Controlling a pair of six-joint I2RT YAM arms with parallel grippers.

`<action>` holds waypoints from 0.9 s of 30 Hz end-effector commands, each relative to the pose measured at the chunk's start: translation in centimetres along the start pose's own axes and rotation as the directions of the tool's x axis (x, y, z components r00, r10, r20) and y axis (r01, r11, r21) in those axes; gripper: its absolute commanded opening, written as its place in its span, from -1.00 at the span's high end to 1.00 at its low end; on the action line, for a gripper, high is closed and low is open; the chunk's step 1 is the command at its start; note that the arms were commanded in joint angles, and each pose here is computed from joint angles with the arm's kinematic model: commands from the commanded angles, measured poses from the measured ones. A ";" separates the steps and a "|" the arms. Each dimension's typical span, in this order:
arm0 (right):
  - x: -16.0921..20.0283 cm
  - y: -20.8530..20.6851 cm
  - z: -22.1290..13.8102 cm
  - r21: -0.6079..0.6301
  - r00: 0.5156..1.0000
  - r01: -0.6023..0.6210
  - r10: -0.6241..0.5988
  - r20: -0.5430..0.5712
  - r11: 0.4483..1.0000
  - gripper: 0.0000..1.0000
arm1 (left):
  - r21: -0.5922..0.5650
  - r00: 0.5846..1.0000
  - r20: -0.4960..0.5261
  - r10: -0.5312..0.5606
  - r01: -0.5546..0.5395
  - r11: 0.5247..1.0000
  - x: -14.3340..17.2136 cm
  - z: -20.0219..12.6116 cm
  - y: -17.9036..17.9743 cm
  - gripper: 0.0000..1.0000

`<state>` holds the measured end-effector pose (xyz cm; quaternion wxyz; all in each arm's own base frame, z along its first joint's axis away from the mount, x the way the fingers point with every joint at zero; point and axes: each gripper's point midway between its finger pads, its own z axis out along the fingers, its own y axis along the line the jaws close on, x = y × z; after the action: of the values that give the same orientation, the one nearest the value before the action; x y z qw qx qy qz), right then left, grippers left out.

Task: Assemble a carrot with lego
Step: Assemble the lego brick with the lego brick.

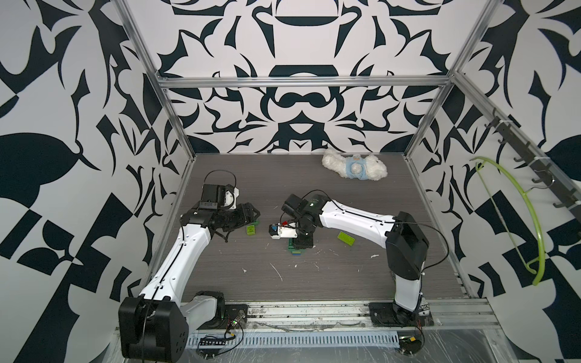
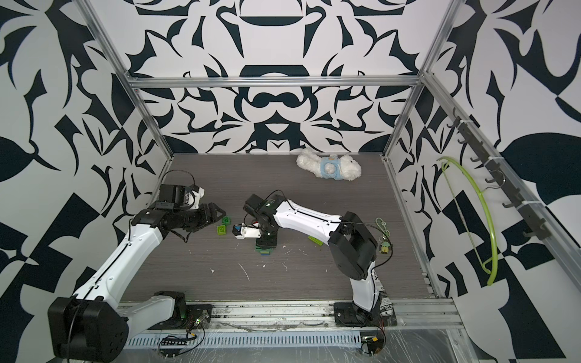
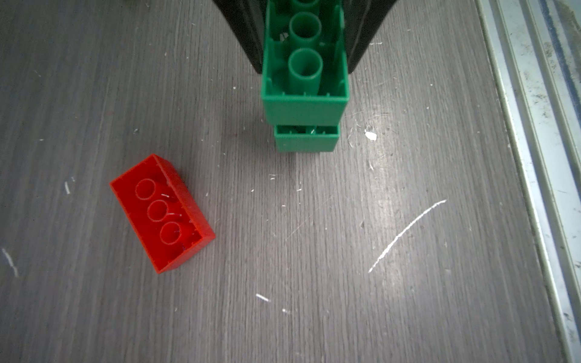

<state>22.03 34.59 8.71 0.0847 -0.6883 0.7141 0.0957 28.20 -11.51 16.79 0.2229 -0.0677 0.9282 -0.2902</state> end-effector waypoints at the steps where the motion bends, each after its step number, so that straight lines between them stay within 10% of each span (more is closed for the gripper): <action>1: -1.2 -0.3 -1.7 0.027 1.000 -0.004 0.003 0.030 1.000 0.49 | 0.003 1.000 0.000 0.004 -0.004 1.000 0.4 -0.1 0.2 -0.51; 27: -1.5 -0.6 -1.2 0.043 0.993 -0.115 0.114 0.026 0.992 0.52 | 0.016 1.000 -0.002 0.007 -0.007 1.000 0.5 -0.2 -0.1 -0.51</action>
<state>22.52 35.25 9.37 0.0907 -0.6535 0.7456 0.0936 28.15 -11.57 16.80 0.2222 -0.0670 0.9278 -0.2920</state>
